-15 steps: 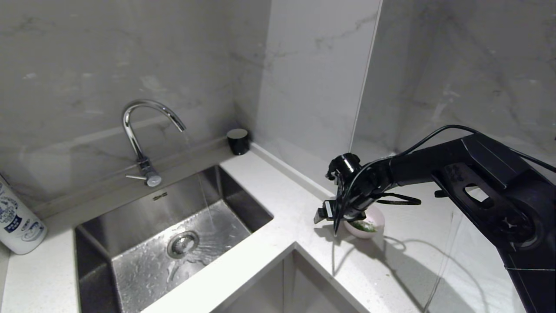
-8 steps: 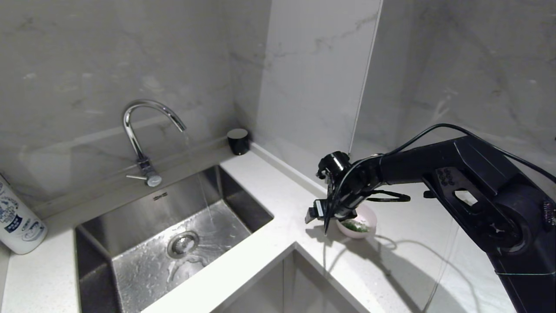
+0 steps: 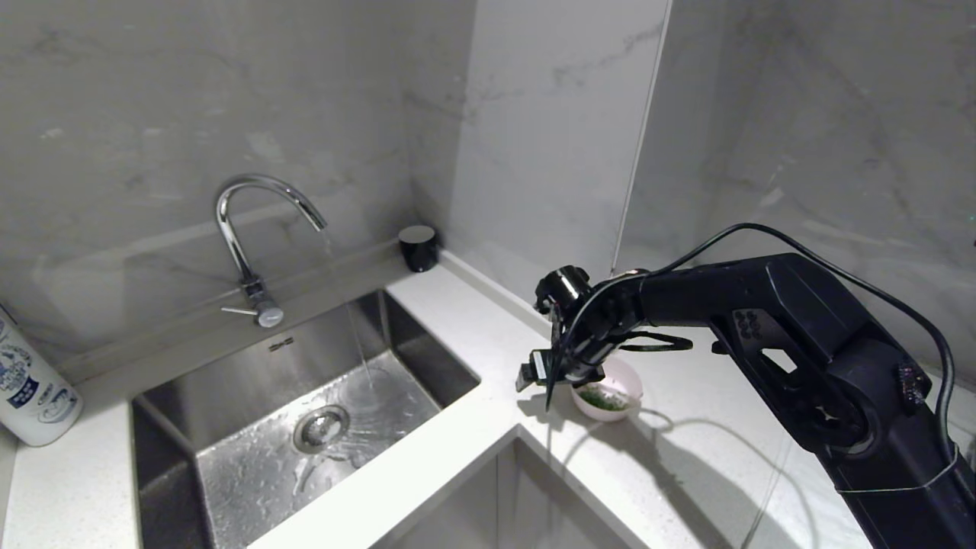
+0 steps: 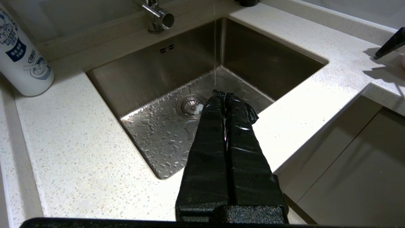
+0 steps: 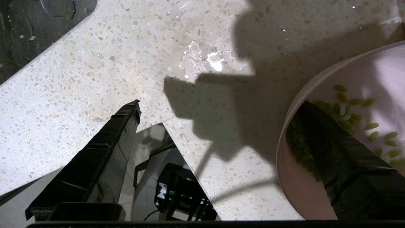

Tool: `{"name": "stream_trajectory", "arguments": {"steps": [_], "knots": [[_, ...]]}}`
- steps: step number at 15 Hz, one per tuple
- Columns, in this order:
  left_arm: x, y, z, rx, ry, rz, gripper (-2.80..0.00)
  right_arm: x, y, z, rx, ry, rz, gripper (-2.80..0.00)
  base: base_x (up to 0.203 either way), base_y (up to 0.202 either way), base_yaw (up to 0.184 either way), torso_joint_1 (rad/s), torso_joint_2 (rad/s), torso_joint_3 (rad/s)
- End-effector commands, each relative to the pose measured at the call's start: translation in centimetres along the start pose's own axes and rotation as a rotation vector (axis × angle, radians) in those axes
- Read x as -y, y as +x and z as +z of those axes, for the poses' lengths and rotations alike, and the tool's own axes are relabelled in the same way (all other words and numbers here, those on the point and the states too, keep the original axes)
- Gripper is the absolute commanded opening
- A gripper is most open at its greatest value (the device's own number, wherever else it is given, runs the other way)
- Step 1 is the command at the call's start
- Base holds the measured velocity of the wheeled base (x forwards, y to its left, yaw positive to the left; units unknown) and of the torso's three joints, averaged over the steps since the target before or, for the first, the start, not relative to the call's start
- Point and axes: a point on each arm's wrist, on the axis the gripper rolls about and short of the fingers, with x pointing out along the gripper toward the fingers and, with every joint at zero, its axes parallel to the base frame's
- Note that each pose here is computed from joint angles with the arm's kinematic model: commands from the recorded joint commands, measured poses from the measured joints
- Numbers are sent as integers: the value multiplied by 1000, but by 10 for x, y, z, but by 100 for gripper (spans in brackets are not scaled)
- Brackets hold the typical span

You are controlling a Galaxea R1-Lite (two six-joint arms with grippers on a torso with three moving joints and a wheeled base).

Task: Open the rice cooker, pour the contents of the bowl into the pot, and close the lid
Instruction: Pick up the bowl on the table

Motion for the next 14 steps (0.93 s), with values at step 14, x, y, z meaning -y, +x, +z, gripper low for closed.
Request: {"name": "stream_trajectory", "arguments": {"steps": [14], "knots": [[0,0,0,3,1,0,-280,9,-38,14,72,28,11,0,0,0,0,0,0,0]]}}
